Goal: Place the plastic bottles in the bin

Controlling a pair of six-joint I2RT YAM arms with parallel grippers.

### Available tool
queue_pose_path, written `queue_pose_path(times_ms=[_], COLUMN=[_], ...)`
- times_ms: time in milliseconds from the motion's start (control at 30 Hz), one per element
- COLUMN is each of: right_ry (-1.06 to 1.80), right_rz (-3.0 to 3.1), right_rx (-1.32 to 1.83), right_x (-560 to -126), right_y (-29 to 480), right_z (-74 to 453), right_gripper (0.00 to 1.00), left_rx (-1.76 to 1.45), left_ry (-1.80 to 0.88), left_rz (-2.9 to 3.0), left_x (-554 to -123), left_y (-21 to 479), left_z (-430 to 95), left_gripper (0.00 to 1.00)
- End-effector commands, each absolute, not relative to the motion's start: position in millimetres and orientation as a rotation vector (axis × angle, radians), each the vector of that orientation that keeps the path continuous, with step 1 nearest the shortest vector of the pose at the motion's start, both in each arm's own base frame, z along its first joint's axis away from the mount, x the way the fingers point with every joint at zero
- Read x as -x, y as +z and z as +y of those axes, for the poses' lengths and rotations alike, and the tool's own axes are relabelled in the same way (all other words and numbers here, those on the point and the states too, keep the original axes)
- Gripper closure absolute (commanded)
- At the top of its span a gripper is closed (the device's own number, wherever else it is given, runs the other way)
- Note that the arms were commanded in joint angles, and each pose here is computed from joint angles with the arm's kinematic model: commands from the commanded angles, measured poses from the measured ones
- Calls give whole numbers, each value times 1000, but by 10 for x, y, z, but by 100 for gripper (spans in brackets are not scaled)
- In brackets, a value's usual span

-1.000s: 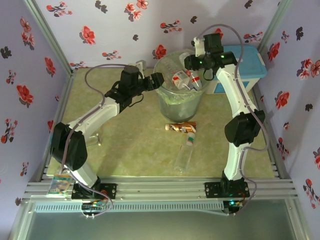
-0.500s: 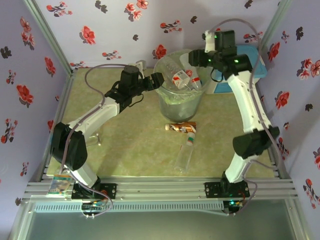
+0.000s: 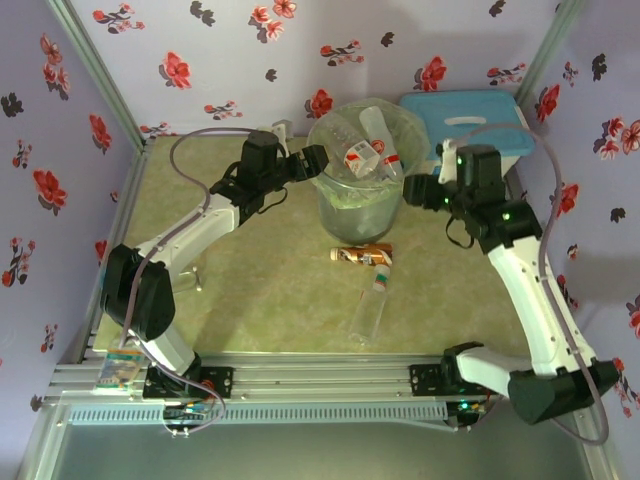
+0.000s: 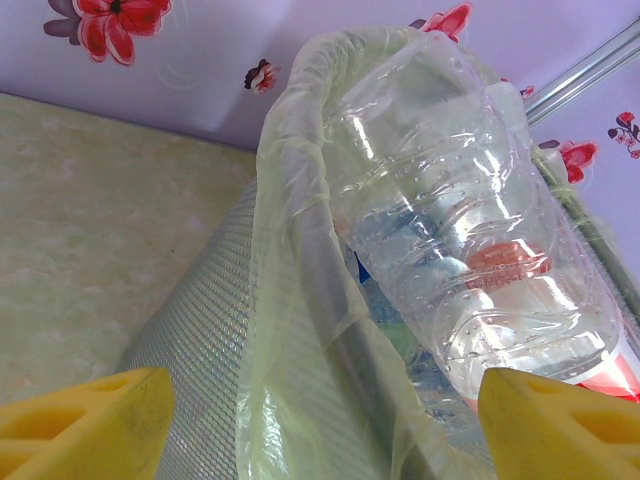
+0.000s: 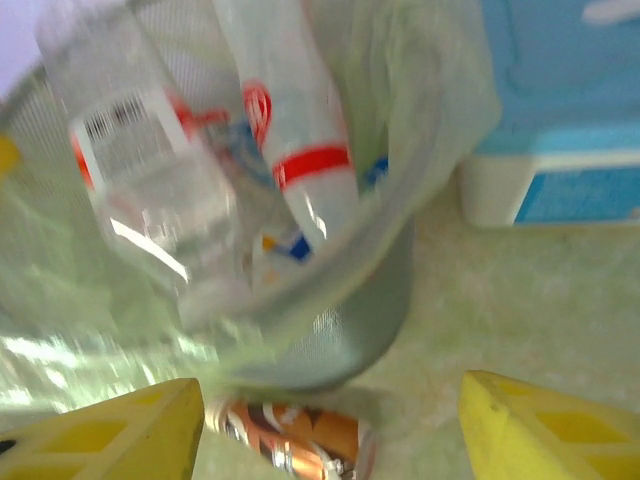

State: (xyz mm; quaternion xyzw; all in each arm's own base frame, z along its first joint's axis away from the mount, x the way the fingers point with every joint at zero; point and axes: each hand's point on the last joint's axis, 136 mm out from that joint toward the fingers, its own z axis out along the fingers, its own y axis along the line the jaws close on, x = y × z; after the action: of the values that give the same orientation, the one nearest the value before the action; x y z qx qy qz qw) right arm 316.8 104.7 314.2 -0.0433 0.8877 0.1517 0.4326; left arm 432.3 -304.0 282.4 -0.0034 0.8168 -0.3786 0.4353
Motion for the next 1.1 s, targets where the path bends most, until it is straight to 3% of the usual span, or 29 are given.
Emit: queue_pose_path(times_ms=[0,300,700,1067], right_ry=[466,478,206,-159], right_rz=[2194,2338,2254,2318], right_rx=[164,355,972,1381], right_x=[-3024,-2765,-2586,-2676], right_y=[3010,2017,1497,999], right_z=[1161,1681,2189,2152], right_gripper=[33,34,27,22], left_rx=[-25,2,-11,5], left_ry=[-901,-902,-880,-881], left_rz=[2070,2067,2029,2037], left_x=[-4371,-4529,-4511,-4567], left_y=[2687,2650,2926,2900], left_z=[-3053,-3013,-2846,-2822], left_gripper=[20,20,19,19])
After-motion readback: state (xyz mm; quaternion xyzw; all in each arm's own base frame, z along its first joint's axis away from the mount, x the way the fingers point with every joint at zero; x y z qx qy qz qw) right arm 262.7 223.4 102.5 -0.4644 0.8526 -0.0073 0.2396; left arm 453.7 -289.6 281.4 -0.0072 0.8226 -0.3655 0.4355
